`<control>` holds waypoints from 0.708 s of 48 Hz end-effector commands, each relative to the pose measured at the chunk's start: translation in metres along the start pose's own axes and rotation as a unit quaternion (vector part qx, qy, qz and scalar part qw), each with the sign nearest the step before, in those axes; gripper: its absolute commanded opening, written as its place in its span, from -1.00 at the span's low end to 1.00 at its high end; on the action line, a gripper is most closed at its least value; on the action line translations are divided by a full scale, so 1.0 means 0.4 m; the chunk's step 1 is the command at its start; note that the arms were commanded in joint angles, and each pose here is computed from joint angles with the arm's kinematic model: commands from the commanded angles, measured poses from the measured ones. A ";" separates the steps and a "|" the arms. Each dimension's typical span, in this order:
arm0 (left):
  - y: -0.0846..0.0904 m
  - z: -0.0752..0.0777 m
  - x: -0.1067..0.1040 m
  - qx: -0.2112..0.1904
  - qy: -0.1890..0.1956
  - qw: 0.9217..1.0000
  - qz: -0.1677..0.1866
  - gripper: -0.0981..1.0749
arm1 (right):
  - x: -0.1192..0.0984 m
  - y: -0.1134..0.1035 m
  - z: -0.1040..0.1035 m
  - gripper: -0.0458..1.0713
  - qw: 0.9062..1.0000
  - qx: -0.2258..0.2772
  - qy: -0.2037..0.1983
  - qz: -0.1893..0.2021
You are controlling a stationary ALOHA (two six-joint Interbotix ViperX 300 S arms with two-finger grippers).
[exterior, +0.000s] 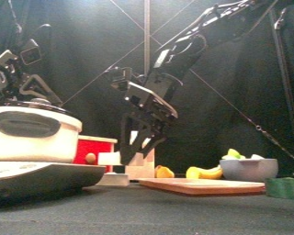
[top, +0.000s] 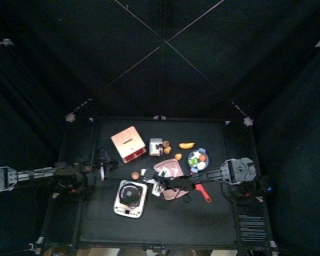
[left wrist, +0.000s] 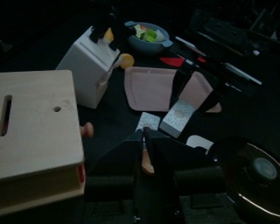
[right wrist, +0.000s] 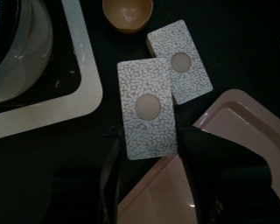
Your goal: Place rice on plate and grab rice
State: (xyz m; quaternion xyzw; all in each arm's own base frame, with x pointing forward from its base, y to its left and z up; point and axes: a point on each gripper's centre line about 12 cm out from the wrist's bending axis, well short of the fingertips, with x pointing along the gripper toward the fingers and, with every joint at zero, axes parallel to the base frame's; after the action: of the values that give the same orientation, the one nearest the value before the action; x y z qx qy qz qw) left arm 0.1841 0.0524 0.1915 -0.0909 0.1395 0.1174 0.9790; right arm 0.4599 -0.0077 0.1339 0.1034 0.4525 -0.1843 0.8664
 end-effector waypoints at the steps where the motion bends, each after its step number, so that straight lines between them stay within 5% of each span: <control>1: -0.001 0.013 0.003 0.000 -0.006 1.000 -0.001 0.11 | -0.064 -0.007 0.037 0.35 0.999 0.025 -0.020 0.010; 15: -0.001 0.013 0.003 0.000 -0.006 1.000 -0.001 0.11 | -0.137 -0.024 0.015 0.35 0.995 0.092 -0.010 0.026; 24: -0.002 0.013 0.003 0.000 -0.006 1.000 -0.002 0.11 | -0.182 -0.053 -0.004 0.35 0.985 0.172 -0.015 0.021; 34: -0.003 0.013 0.003 0.000 -0.006 1.000 -0.003 0.11 | -0.167 -0.080 -0.036 0.35 0.973 0.230 -0.021 -0.008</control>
State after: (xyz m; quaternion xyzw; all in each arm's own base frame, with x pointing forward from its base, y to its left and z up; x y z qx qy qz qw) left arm 0.1842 0.0521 0.1915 -0.0922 0.1393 0.1170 0.9790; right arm 0.4015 -0.0130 0.1660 0.2803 0.4071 -0.2841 0.8216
